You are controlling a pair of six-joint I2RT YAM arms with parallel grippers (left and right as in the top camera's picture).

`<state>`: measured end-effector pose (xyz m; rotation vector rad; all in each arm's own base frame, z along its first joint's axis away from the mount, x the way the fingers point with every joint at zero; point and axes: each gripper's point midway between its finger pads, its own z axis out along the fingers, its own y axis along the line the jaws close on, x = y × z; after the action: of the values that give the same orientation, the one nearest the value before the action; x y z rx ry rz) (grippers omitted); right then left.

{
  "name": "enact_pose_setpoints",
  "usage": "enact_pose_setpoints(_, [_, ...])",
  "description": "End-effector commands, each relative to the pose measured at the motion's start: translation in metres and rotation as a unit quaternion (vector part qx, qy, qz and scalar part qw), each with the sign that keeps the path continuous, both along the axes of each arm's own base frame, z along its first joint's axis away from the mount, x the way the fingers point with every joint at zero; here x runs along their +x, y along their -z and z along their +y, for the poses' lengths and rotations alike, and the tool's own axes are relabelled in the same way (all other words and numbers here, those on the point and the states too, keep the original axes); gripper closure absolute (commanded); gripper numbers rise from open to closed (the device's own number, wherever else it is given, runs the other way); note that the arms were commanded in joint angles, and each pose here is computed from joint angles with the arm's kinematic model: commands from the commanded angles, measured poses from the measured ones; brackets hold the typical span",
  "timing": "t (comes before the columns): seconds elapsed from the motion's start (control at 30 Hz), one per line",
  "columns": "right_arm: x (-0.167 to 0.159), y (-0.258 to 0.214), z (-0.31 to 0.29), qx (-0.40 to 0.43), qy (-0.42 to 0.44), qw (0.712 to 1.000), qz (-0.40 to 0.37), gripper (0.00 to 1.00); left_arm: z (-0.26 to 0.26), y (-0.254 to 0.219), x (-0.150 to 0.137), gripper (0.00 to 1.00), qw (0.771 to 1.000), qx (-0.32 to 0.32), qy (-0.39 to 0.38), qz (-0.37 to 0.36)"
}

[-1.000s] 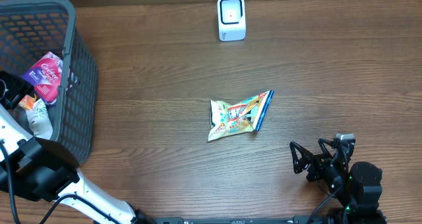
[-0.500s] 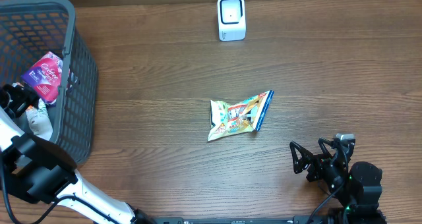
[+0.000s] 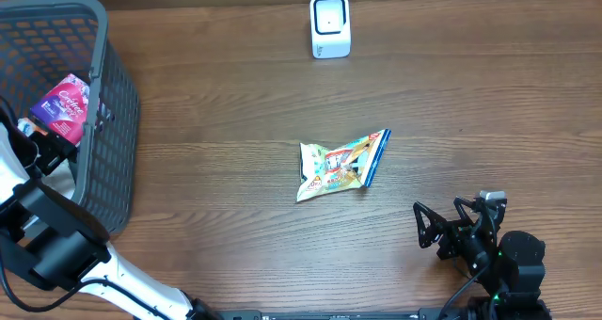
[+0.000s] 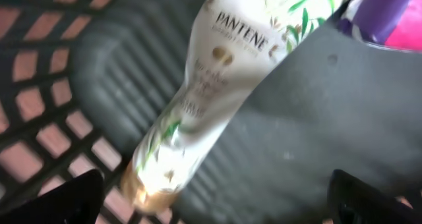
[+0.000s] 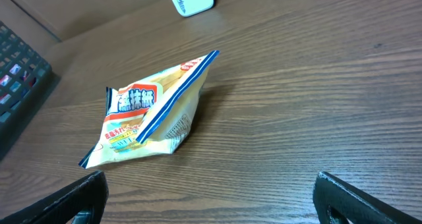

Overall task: Scan the item barcode
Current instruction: 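Grasp the white Pantene bottle in the basket with the left gripper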

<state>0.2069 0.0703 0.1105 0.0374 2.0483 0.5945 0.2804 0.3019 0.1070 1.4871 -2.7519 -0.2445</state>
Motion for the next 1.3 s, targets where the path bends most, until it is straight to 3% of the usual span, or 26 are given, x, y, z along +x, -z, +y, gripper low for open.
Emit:
enact_pose_setpoints(0.0, [-0.002, 0.004, 0.0, -0.002, 0.001, 1.0, 0.008, 0.0, -0.001, 0.016, 0.002, 0.0, 0.999, -0.005, 0.035, -0.004])
enact_pose_setpoints(0.17, [-0.002, 0.004, 0.0, -0.002, 0.001, 1.0, 0.008, 0.0, 0.001, 0.036, 0.007, 0.02, 0.998, -0.002, 0.065, -0.013])
enact_pose_setpoints(0.3, [-0.002, 0.004, 0.0, -0.002, 0.001, 1.0, 0.008, 0.0, 0.002, 0.056, 0.005, 0.13, 0.998, 0.004, 0.063, -0.015])
enact_pose_setpoints(0.5, [-0.002, 0.004, 0.0, -0.002, 0.001, 1.0, 0.008, 0.0, -0.002, 0.084, -0.003, 0.16, 0.998, 0.006, 0.062, -0.008])
enact_pose_setpoints(0.53, [-0.002, 0.004, 0.0, -0.002, 0.001, 1.0, 0.008, 0.0, -0.003, 0.085, -0.004, 0.2, 0.998, 0.005, 0.062, -0.007])
enact_pose_setpoints(0.63, [-0.002, 0.004, 0.0, -0.002, 0.001, 1.0, 0.008, 0.0, -0.003, 0.085, -0.004, 0.47, 0.998, 0.004, 0.062, -0.007])
enact_pose_setpoints(0.67, [-0.002, 0.004, 0.0, -0.002, 0.001, 1.0, 0.008, 0.0, -0.004, 0.085, -0.004, 0.79, 0.998, 0.002, 0.063, -0.007])
enact_pose_setpoints(0.7, [-0.002, 0.004, 0.0, -0.002, 0.001, 1.0, 0.008, 0.0, -0.006, 0.083, -0.005, 0.96, 0.998, -0.003, 0.063, -0.003])
enact_pose_setpoints(0.8, [-0.002, 0.004, 0.0, -0.002, 0.001, 1.0, 0.008, 0.0, -0.002, 0.064, 0.0, 0.96, 0.998, -0.002, 0.055, -0.007])
enact_pose_setpoints(1.0, [-0.002, 0.004, 0.0, -0.002, 0.001, 1.0, 0.008, 0.0, -0.006, -0.028, 0.057, 0.96, 0.987, -0.033, 0.07, -0.144])
enact_pose_setpoints(1.2, [-0.002, 0.004, 0.0, -0.002, 0.001, 1.0, 0.008, 0.0, -0.031, -0.122, 0.094, 0.96, 0.953, -0.064, 0.104, -0.277])
enact_pose_setpoints(1.27, [-0.002, 0.004, 0.0, -0.002, 0.001, 1.0, 0.008, 0.0, -0.051, -0.165, 0.108, 0.96, 0.925, -0.078, 0.139, -0.344])
